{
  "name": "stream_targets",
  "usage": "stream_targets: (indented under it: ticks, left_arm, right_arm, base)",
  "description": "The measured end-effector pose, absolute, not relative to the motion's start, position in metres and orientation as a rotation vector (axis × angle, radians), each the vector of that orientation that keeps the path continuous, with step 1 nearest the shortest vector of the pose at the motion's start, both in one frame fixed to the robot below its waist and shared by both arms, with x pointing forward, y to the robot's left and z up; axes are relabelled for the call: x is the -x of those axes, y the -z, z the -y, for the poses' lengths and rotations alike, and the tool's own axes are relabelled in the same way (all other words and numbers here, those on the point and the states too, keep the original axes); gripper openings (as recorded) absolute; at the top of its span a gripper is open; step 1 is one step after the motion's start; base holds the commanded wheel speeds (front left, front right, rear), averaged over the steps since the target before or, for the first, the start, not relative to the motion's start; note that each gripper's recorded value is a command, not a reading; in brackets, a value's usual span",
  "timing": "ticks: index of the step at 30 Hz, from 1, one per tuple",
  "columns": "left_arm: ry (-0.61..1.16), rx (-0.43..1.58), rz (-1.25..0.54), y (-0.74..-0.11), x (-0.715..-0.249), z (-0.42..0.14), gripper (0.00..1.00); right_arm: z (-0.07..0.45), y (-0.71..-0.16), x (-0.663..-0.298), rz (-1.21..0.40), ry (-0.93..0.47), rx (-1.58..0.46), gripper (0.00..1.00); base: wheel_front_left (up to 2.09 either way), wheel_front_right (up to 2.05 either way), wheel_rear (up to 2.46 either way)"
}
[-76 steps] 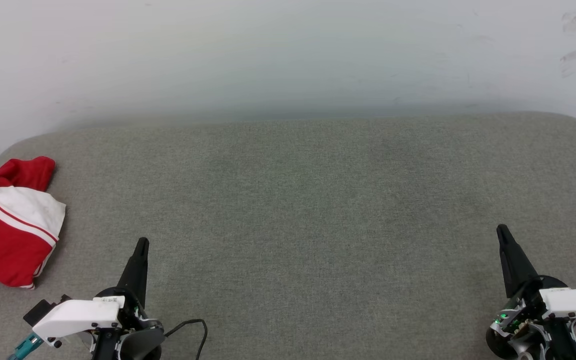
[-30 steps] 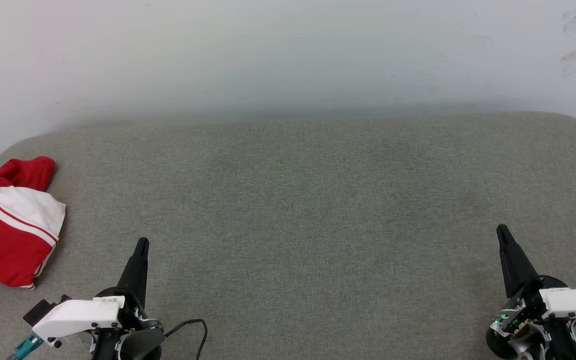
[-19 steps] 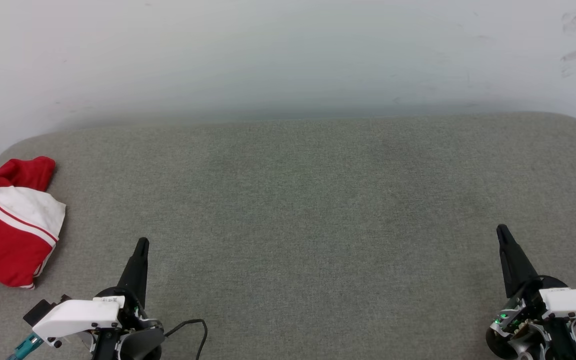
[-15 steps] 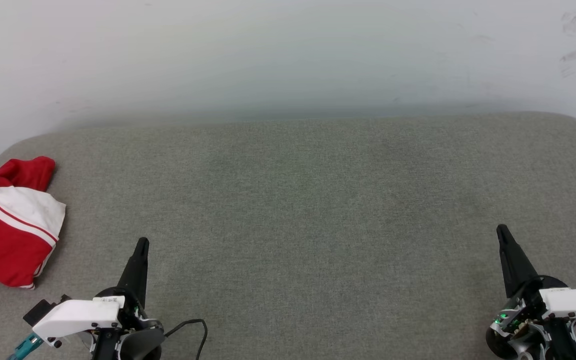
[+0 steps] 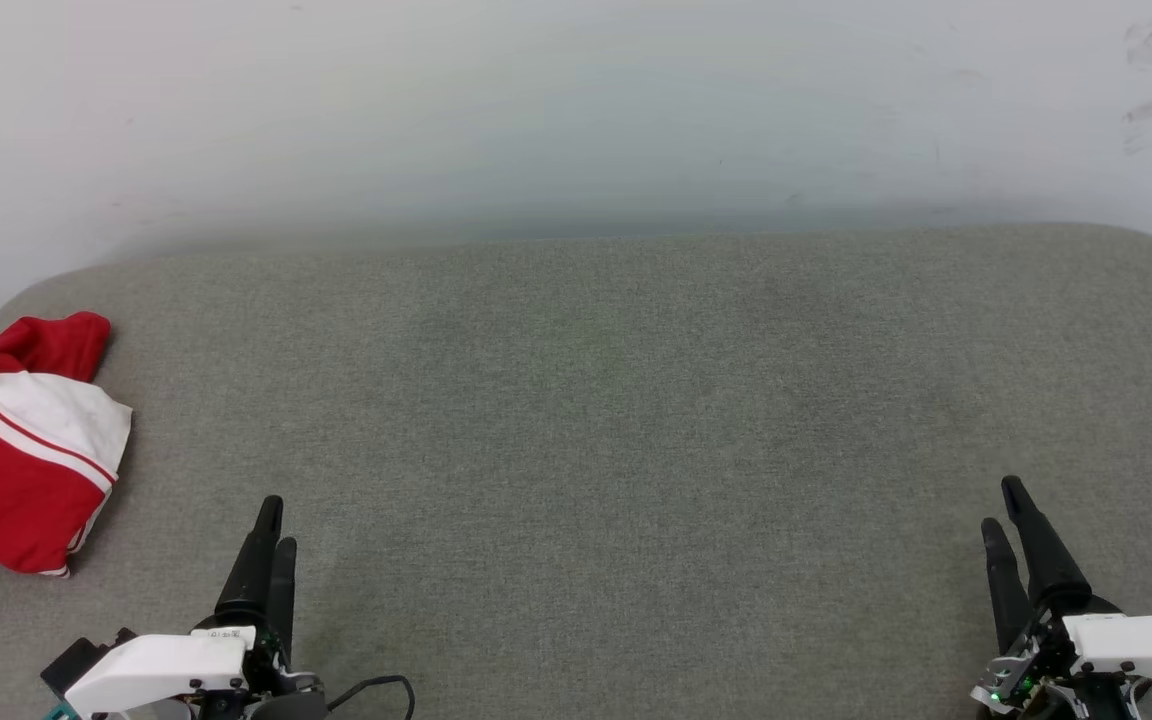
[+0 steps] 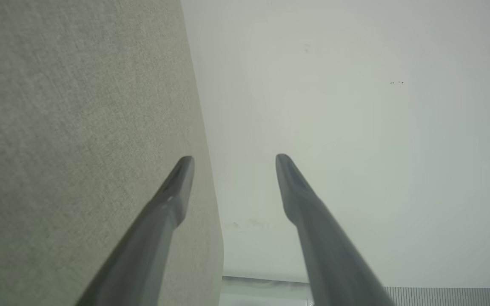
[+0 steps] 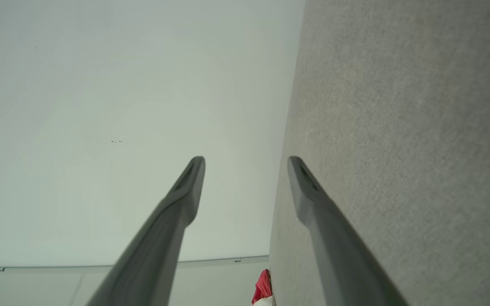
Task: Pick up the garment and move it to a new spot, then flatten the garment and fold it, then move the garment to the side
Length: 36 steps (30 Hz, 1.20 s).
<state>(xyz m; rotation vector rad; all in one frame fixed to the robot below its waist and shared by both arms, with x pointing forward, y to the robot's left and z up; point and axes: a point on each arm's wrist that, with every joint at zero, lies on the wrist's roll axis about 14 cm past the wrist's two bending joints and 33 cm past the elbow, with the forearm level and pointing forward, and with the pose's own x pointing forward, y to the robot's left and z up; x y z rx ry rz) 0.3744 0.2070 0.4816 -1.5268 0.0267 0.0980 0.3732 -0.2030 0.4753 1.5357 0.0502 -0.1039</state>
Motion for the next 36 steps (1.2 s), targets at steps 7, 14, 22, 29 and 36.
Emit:
stream_targets:
  ticks: [7, 14, 22, 29, 36]
  left_arm:
    - [-0.107, 1.399, 0.007, -0.491, -0.376, -0.215, 1.0]
    - [-0.105, 1.216, 0.028, -0.505, -0.378, -0.214, 1.0]
    - [-0.109, 1.036, 0.022, -0.51, -0.378, -0.209, 1.0]
    - [-0.108, 0.871, 0.009, -0.509, -0.376, -0.203, 1.0]
    - [-0.109, 0.763, 0.012, -0.511, -0.375, -0.199, 1.0]
  right_arm:
    - [0.204, -0.486, -0.376, -0.022, 0.086, -1.396, 1.0]
    - [0.2, -0.5, -0.377, 0.006, 0.049, -1.21, 1.0]
    - [0.196, -0.51, -0.377, 0.029, 0.024, -1.056, 1.0]
    - [0.19, -0.514, -0.376, 0.037, 0.003, -0.909, 1.0]
    - [0.184, -0.516, -0.375, 0.04, -0.017, -0.807, 1.0]
  base:
    - [0.0, 0.0, 0.0]
    - [0.0, 0.0, 0.0]
    - [0.0, 0.0, 0.0]
    - [0.0, 0.0, 0.0]
    - [0.0, 0.0, 0.0]
